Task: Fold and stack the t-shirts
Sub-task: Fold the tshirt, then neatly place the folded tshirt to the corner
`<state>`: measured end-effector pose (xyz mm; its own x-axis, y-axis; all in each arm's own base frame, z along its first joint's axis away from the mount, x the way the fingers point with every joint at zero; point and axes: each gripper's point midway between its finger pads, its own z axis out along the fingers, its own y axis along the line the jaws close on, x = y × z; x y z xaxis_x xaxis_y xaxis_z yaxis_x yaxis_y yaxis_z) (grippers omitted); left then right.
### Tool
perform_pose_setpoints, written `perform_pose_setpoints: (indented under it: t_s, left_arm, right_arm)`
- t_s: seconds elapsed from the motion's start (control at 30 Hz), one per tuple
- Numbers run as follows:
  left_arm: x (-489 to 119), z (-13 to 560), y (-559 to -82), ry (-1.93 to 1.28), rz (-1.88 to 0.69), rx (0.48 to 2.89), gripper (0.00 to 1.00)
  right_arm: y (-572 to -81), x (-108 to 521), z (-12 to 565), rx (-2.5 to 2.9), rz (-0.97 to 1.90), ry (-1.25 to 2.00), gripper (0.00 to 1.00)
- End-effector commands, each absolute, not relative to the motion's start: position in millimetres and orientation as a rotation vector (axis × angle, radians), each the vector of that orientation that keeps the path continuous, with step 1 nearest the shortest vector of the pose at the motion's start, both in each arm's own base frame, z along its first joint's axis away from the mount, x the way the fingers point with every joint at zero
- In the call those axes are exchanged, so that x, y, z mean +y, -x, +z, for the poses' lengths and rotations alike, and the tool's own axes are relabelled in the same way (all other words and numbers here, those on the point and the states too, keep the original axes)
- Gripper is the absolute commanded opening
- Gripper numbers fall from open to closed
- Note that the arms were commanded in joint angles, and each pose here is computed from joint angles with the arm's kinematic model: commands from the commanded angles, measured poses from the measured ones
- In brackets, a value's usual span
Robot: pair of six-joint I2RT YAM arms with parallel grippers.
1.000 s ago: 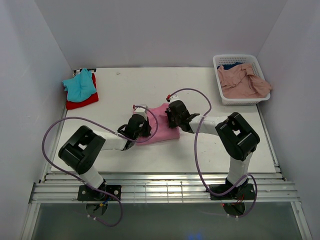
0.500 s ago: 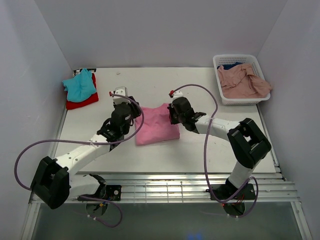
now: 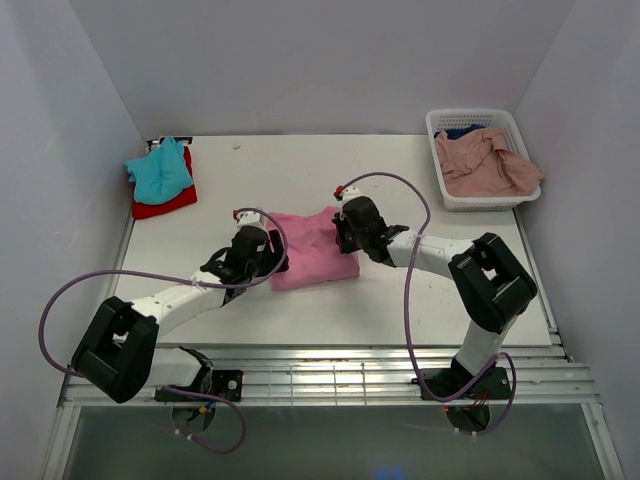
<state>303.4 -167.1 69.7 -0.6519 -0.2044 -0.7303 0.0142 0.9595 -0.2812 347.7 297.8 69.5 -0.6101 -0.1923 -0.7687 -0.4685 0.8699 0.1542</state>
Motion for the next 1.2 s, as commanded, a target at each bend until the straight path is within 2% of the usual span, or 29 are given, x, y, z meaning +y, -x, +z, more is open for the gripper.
perform_pose_setpoints:
  t_s: [0.0,0.37,0.67,0.9,1.17]
  left_arm:
    - [-175,85,-299,0.149,-0.486,2.228,0.78]
    - [-156,51,-295,0.238,-0.692,2.246,0.80]
    - [-177,51,-285,0.207,-0.988,2.186,0.81]
    - [-193,31,-284,0.215,-1.121,2.227,0.81]
    - [-207,31,-306,0.220,-1.200,2.190,0.82]
  right_arm:
    - [-344,302,62,2.240,0.452,0.496,0.08]
    - [-340,300,48,2.281,0.443,0.498,0.08]
    - [-340,298,40,2.305,0.418,0.501,0.08]
    - [-337,302,33,2.326,0.430,0.519,0.08]
    - [-331,304,22,2.348,0.444,0.526,0.08]
